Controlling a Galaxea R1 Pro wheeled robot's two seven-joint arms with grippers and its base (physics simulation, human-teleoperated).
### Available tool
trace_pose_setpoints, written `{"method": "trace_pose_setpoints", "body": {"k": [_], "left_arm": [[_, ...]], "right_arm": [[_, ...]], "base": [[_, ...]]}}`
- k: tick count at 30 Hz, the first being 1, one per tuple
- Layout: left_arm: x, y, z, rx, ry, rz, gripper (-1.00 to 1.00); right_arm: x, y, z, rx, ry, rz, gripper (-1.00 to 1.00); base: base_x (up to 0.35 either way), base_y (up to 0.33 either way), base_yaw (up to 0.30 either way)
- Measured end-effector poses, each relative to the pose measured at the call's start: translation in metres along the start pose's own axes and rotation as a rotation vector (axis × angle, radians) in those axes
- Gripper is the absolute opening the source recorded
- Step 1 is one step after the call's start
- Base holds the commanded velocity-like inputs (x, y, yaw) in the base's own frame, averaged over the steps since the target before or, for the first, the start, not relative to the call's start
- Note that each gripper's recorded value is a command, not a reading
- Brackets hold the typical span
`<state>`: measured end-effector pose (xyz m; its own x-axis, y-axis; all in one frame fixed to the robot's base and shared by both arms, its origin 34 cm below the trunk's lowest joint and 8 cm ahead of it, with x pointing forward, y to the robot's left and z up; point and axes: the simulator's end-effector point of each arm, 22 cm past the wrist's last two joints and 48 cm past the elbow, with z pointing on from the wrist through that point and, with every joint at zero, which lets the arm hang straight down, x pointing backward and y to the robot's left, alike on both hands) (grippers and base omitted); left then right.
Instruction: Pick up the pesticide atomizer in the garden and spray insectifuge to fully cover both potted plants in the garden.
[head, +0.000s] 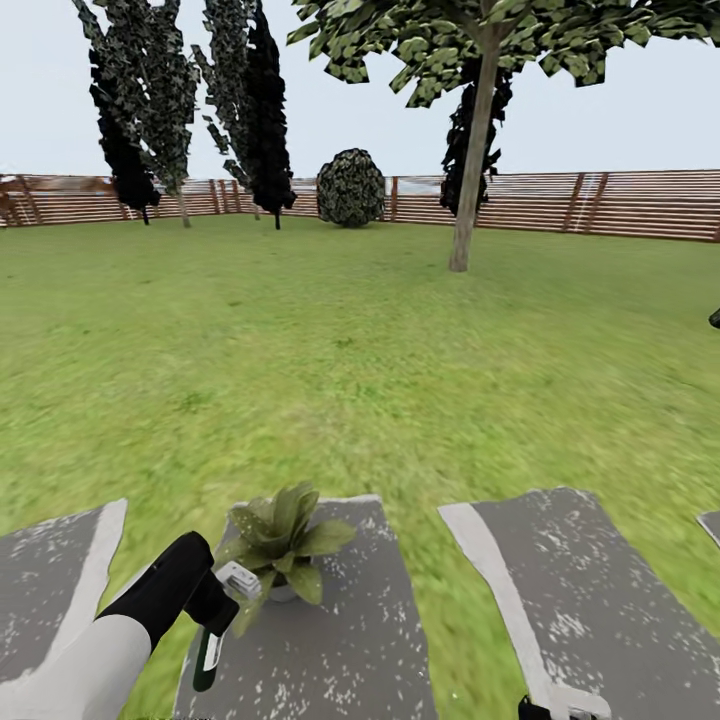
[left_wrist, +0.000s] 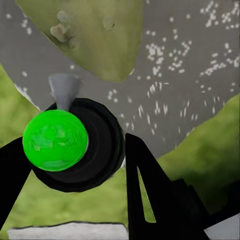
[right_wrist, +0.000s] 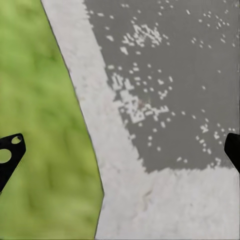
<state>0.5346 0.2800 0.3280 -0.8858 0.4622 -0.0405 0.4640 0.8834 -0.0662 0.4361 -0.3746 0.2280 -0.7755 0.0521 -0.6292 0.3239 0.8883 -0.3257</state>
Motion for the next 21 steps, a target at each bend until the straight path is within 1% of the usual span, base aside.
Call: {"method": "trace_pose_setpoints", "body": {"k": [3, 14, 16, 20, 21], "left_arm": [[0.0, 0.0018, 0.0001, -0.009, 0.0, -0.001, -1.0], [-0.002, -0.0017, 0.0005, -0.004, -0.002, 0.002, -1.0], [-0.0024, -0.0024, 0.0006, -0.004, -0.003, 0.003, -1.0], [-0.0027, -0.0027, 0.0008, -0.004, -0.003, 0.004, -1.0], [-0.0027, -0.0027, 0.0008, -0.004, -0.003, 0.004, -1.0]], "right_arm": [[0.0, 0.0, 0.0, 0.0, 0.0, 0.0, 1.0], [-0.0001, 0.0, 0.0, 0.0, 0.0, 0.0, 1.0], [-0.0001, -0.0001, 0.0, 0.0, -0.001, 0.0, 1.0], [-0.0001, -0.0006, 0.0003, 0.0, -0.001, -0.001, 1.0], [-0.0002, -0.0006, 0.0004, 0.0, -0.001, -0.001, 1.0]], "base": [[0.094, -0.273, 0.276], [0.101, -0.273, 0.275], [0.095, -0.273, 0.127], [0.016, -0.275, 0.016], [0.0, 0.0, 0.0]]}}
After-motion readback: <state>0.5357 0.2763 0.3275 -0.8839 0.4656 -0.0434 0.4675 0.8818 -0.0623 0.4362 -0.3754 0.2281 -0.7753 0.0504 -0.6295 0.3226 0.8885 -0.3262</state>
